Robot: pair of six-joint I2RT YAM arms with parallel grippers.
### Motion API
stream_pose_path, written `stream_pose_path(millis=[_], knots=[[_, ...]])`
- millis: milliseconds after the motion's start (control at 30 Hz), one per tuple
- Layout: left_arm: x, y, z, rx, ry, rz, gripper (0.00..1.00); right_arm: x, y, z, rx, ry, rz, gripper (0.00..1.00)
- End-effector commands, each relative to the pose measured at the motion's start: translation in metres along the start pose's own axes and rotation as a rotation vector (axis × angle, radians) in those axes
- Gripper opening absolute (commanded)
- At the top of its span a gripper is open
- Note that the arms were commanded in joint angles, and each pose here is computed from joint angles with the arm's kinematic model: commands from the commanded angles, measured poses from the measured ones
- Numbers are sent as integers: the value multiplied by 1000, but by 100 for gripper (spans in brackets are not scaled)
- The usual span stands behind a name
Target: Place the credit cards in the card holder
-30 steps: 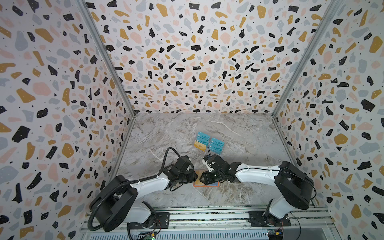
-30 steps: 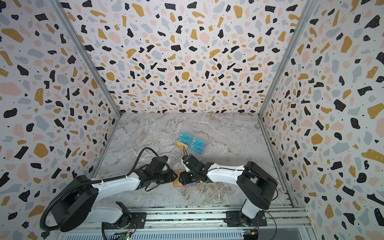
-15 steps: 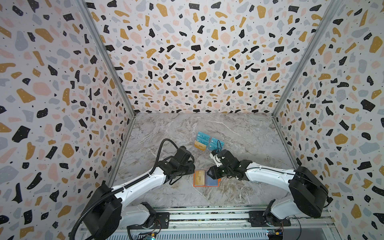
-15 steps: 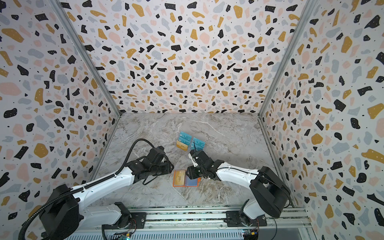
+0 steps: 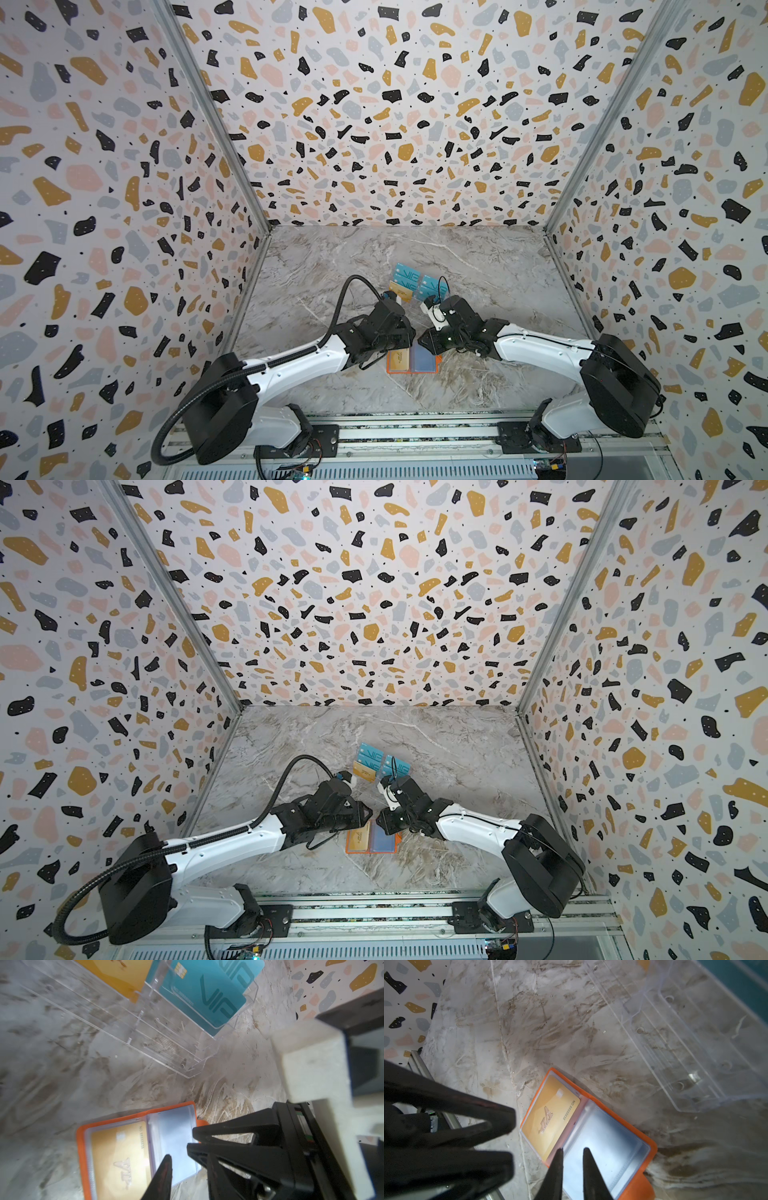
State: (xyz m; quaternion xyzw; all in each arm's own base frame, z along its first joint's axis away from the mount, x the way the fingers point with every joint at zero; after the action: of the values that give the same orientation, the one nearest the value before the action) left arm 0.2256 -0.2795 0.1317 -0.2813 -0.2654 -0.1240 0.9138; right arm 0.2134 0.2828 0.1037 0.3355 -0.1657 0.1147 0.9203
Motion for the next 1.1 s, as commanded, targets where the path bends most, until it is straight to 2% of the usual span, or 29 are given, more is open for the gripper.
stream_pose_path(millis=[0,233,500,667,1067], knots=[[6,-12,-14,-65,-19,19,31,-6,4,2,47,14,-6,17],[-23,-4,-42,-79,107,38,28,-26,-12,-4,11,72,-46,15],[-40,4,-47,-91,156,48,29,-41,-31,-15,-38,99,-80,14],[-46,10,-55,-79,187,44,29,-47,-48,-19,-120,118,-95,12],[-55,27,-60,-5,214,38,32,-53,-54,-22,-142,130,-118,11]])
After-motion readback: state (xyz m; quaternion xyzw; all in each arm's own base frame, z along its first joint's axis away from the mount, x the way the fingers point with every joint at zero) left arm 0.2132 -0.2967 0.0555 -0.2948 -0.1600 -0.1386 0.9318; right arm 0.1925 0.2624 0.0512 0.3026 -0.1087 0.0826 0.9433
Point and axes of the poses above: each gripper's point midway between its finger pads, its own z axis back along the fingers, its own y axis along the line the jaws close on, x = y × z, the point moved 3 cm from there along z, back along the fingers, and after that the axes turned 14 degrees about -z, right-handed, at the moved point
